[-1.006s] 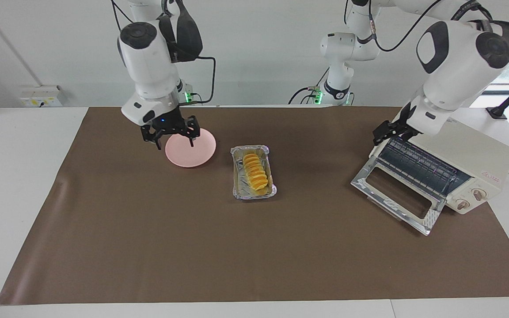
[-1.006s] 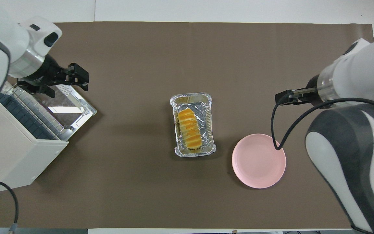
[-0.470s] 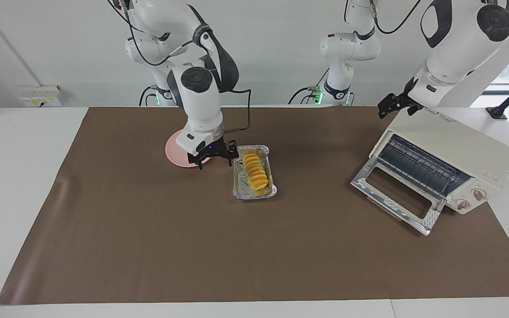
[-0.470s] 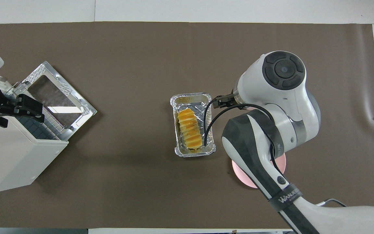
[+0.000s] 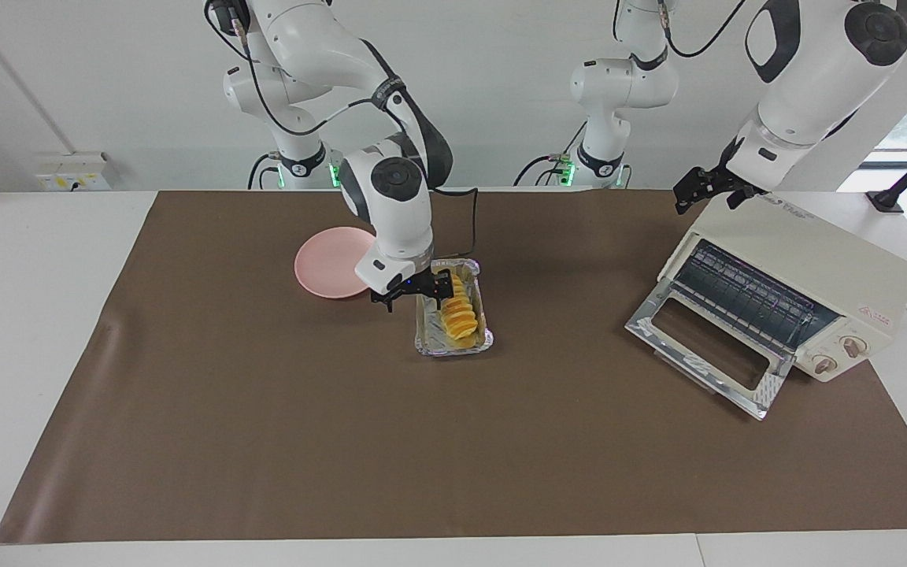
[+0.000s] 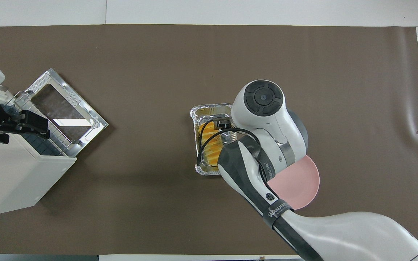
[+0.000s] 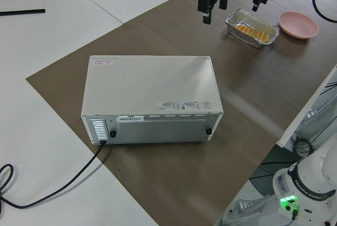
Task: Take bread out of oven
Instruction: 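Grasp the foil tray rim with the right gripper and slide it away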
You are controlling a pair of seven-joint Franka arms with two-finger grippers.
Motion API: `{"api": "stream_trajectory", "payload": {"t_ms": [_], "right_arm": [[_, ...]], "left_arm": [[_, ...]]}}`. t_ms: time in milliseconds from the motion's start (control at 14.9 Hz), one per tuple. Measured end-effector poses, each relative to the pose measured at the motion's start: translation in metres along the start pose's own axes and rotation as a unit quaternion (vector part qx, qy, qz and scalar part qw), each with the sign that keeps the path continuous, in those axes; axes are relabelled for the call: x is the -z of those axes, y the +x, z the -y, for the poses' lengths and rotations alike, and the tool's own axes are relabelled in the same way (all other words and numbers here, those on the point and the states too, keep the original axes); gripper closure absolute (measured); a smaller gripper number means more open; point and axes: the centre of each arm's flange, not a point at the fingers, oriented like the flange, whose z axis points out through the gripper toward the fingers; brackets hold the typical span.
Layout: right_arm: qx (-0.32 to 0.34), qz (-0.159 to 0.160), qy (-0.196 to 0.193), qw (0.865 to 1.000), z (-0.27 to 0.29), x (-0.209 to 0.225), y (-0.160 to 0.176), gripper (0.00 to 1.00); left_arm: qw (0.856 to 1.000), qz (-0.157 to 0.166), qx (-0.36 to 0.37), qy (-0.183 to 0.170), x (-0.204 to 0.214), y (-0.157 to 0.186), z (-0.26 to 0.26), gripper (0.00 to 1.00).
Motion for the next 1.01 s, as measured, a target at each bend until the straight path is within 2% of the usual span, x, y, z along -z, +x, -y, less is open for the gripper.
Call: {"api": "stream_trajectory", "payload": {"t_ms": [335, 604, 738, 1006], "right_arm": [[-0.022, 0.005, 0.028, 0.999, -0.003, -0.026, -0.01, 0.01], [-0.025, 0.016, 0.026, 0.999, -0.007, -0.039, -0.018, 0.06], [-0.026, 0.021, 0.024, 0.999, -0.008, -0.044, -0.022, 0.32], [-0.029, 0.031, 0.02, 0.999, -0.008, -0.052, -0.032, 0.73]], "left_arm": [[1.0, -0.001, -0.017, 0.003, -0.001, 0.001, 0.002, 0.0], [1.0, -0.004, -0.019, 0.005, -0.003, 0.005, 0.0, 0.0], [1.0, -0.005, -0.02, 0.005, -0.004, 0.006, -0.001, 0.0], [1.0, -0.006, -0.023, 0.006, -0.004, 0.007, -0.003, 0.0]]}}
